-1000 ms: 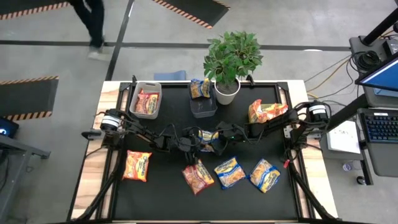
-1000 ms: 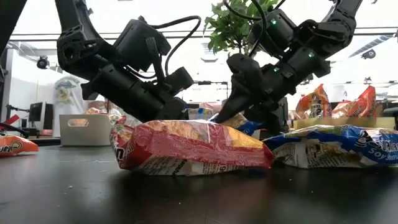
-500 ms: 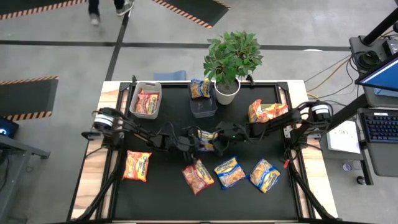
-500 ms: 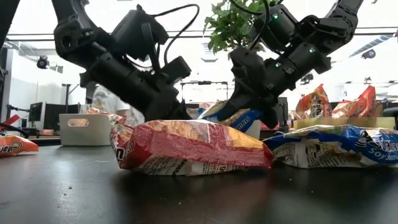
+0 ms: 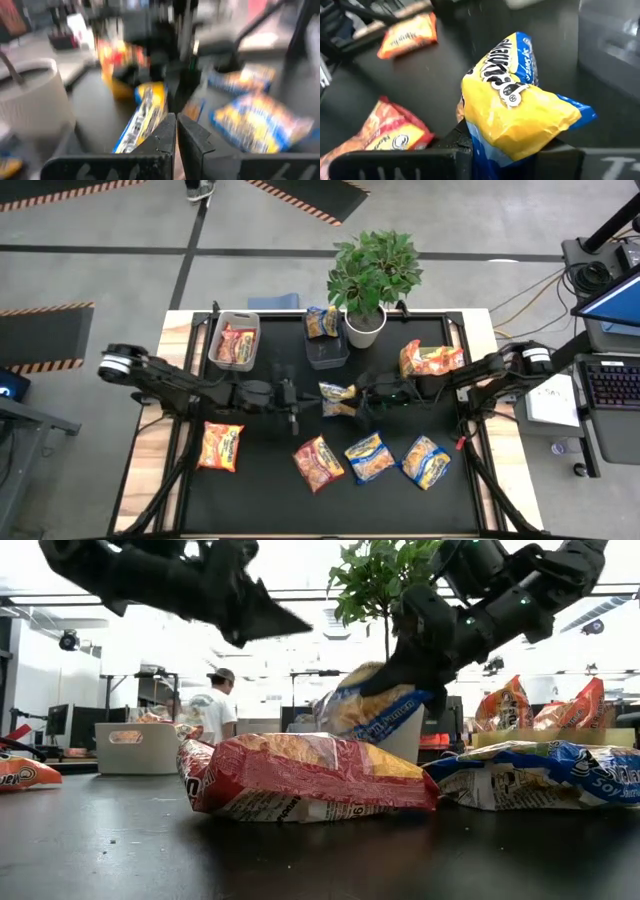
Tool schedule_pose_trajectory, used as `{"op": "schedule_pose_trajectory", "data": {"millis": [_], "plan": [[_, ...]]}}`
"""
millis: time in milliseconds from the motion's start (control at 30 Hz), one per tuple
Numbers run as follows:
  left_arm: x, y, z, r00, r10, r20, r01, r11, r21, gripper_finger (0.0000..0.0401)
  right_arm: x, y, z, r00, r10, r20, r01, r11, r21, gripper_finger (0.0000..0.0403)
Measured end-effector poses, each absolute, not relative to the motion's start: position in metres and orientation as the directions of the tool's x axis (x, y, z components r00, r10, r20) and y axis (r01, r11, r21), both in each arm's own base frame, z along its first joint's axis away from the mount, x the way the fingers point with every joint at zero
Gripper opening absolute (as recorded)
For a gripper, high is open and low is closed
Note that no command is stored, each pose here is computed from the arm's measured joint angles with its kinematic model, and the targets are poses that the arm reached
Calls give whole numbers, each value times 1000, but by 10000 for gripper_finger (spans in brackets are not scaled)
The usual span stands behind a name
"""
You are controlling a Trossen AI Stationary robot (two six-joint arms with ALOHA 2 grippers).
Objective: Sort Maruchan noodles
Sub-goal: Put the blue noodle pack into the black bin
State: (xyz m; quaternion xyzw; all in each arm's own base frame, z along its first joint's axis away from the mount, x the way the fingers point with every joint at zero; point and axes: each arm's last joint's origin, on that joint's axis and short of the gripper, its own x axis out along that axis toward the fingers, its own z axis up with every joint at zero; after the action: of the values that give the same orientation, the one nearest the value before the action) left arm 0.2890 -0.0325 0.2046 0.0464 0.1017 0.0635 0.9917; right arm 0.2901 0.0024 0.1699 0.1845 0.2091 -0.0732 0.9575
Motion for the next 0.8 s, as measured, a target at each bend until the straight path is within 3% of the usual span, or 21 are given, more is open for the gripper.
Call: {"op": "schedule_pose_trajectory", "data": {"millis": [233,400,800], "plan": [[263,-29,208,992,106,73,-105,994,-13,5,271,6,173,991,-48,-128,81,960,268,62],[253,-28,199,988,109,110,-98,990,-101,34,262,8,172,999,-40,-31,45,985,165,63],[272,-30,193,991,108,80,-96,985,-144,186,264,12,179,999,-24,26,23,1000,14,63]]}}
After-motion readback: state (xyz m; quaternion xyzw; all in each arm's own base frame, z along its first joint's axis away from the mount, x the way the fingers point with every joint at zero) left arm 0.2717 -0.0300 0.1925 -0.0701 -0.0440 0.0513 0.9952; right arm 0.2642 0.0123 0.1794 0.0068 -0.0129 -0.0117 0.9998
